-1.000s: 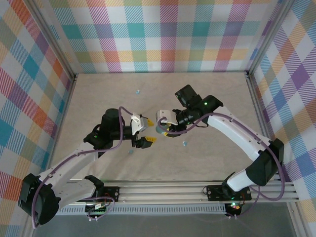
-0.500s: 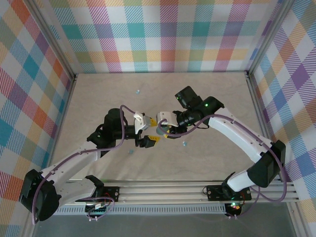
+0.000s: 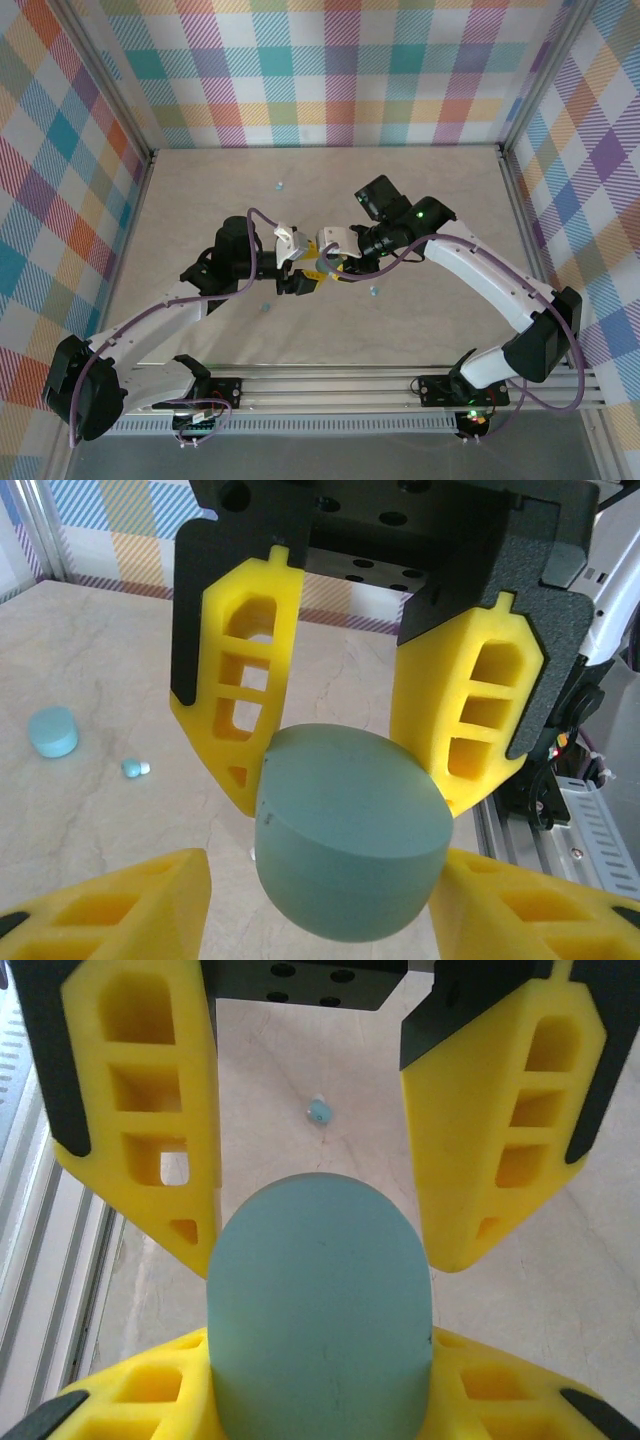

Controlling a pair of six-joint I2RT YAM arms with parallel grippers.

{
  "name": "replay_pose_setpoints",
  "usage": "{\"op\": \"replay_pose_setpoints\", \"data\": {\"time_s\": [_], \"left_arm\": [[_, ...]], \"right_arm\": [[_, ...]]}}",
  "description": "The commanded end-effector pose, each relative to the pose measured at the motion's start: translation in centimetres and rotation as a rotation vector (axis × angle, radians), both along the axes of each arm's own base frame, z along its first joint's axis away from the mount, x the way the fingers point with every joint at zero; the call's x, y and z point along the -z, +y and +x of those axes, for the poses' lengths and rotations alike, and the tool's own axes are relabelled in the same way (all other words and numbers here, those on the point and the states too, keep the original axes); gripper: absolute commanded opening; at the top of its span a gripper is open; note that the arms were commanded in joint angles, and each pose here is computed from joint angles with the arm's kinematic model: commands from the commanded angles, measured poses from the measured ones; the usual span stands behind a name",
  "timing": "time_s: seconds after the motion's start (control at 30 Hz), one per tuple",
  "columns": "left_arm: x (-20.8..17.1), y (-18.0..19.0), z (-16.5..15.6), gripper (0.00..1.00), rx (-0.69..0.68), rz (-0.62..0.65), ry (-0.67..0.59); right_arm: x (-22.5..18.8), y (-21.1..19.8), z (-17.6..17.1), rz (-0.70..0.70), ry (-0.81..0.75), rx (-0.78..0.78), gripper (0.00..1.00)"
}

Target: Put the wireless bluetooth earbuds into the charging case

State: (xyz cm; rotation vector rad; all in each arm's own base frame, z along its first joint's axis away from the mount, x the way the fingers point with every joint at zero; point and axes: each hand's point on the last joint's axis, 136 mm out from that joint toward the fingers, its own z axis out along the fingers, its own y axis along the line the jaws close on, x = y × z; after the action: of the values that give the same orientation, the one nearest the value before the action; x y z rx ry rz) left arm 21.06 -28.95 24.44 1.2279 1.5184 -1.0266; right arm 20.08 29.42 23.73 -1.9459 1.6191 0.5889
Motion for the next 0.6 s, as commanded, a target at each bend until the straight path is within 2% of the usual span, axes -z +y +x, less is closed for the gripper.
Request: {"op": "replay_pose_setpoints", "data": {"time_s": [0.0, 0.2, 0.33, 0.47, 0.57], "left_arm": [[-1.99, -0.69, -0.42, 0.55, 0.042, -0.045, -0.044], [-1.92, -0.81, -0.54, 0.48, 0.053, -0.045, -0.038], [-1.93, -0.81, -0.57, 0.38, 0.055, -0.046, -0.040], [-1.80, -0.74, -0.54, 0.30, 0.049, -0.043, -0.039], [-1.80, -0.58, -0.63, 0.26, 0.042, -0.043, -0.044]], "right_arm": [[-0.44, -0.12, -1.03, 0.015, 0.019, -0.013, 0.36], [-0.47, 0.04, -1.02, 0.019, 0.020, -0.015, 0.36], [-0.48, 0.15, -0.92, 0.024, 0.018, -0.013, 0.36], [-0.72, 0.44, -0.53, 0.047, 0.008, 0.010, 0.45], [-0.88, 0.61, -0.23, 0.068, -0.006, 0.026, 0.46]]}}
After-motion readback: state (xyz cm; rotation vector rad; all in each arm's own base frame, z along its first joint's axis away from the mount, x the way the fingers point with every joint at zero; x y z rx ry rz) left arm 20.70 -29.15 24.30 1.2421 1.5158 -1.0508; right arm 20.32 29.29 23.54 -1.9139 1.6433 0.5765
